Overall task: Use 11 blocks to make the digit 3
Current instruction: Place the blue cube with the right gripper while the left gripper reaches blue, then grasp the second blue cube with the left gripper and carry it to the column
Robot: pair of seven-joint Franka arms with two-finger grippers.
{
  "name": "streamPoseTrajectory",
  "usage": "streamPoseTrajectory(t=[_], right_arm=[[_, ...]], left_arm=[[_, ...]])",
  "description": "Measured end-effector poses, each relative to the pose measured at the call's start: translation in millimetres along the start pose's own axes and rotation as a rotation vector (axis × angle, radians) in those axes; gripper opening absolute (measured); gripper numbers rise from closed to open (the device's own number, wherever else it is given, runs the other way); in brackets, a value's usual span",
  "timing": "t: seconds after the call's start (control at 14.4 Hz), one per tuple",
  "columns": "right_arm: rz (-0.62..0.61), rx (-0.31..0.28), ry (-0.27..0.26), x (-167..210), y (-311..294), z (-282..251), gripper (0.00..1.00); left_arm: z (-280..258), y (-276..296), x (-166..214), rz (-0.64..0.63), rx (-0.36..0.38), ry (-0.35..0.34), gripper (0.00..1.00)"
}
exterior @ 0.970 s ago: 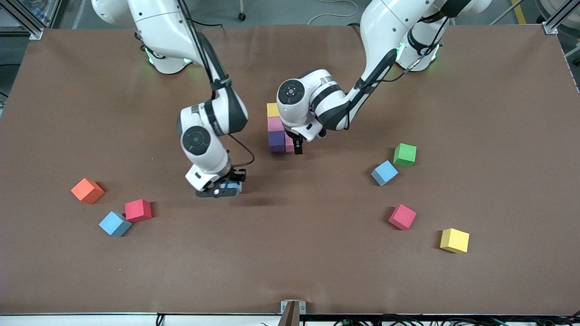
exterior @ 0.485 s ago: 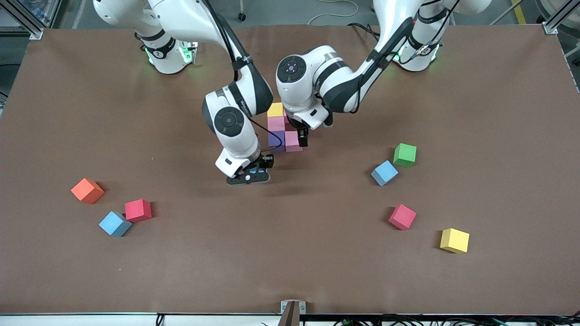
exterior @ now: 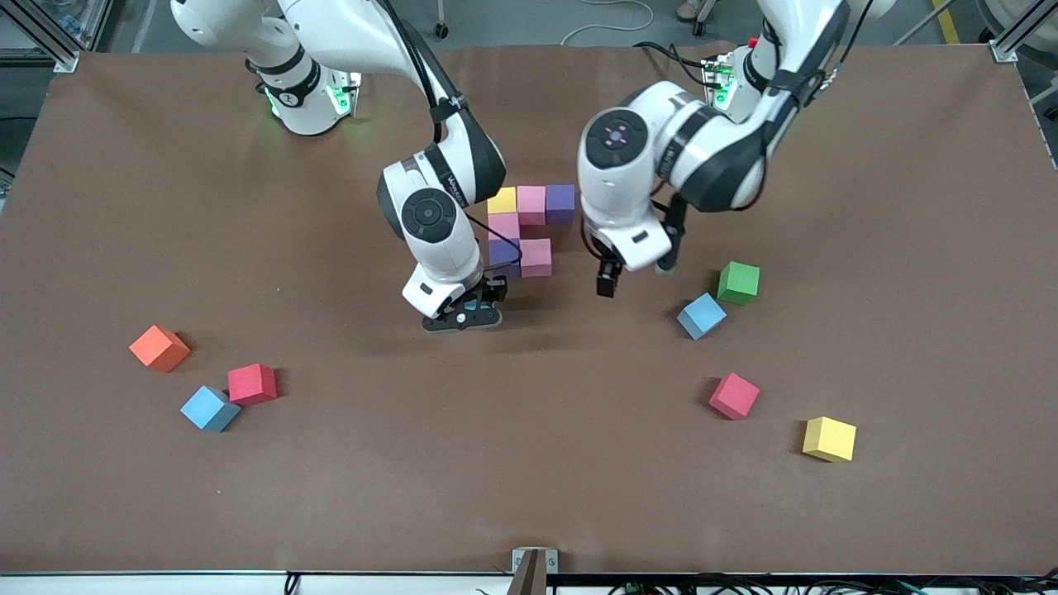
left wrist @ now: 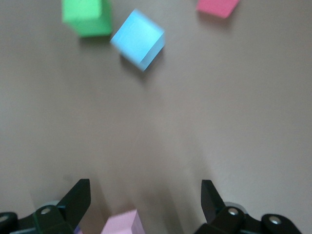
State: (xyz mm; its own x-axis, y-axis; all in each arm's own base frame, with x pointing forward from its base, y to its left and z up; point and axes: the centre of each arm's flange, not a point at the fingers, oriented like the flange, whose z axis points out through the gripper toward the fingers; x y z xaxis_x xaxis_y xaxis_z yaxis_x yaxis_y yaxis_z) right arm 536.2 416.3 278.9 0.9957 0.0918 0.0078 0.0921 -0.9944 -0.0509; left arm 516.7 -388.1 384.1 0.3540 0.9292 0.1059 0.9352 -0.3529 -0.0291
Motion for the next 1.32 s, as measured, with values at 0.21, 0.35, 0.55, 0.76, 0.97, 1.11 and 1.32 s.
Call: streamPoseTrajectory(t=[0.21,0.35,0.55,0.76,0.97,1.11,1.32], right_arm=[[0.002,0.0,-0.002,-9,-14,1,0.54],[-0.002,-0.004,-0.006,-13,-19,5,0.54],[-0.014,-0.015,-0.026,-20,-25,21,0.54],[-0.019,-0.028,-0.039,-24,-27,35,0.54],[-0.013,-0.012,-0.03,-24,-31,39,0.54],[0.0,0.013,-0.032,-26,-36,42,0.54],[0.004,0.013,-0.043,-29,-37,51,0.54]], left_arm=[[8,17,70,0.142,0.015,-0.001,1.0],[28,25,117,0.263,0.043,0.006,1.0],[74,30,163,0.439,0.105,0.002,0.99],[118,33,181,0.538,0.129,-0.021,0.99],[149,26,182,0.581,0.122,-0.014,0.99],[160,21,190,0.584,0.105,-0.018,0.99],[170,15,192,0.592,0.107,-0.027,0.99]])
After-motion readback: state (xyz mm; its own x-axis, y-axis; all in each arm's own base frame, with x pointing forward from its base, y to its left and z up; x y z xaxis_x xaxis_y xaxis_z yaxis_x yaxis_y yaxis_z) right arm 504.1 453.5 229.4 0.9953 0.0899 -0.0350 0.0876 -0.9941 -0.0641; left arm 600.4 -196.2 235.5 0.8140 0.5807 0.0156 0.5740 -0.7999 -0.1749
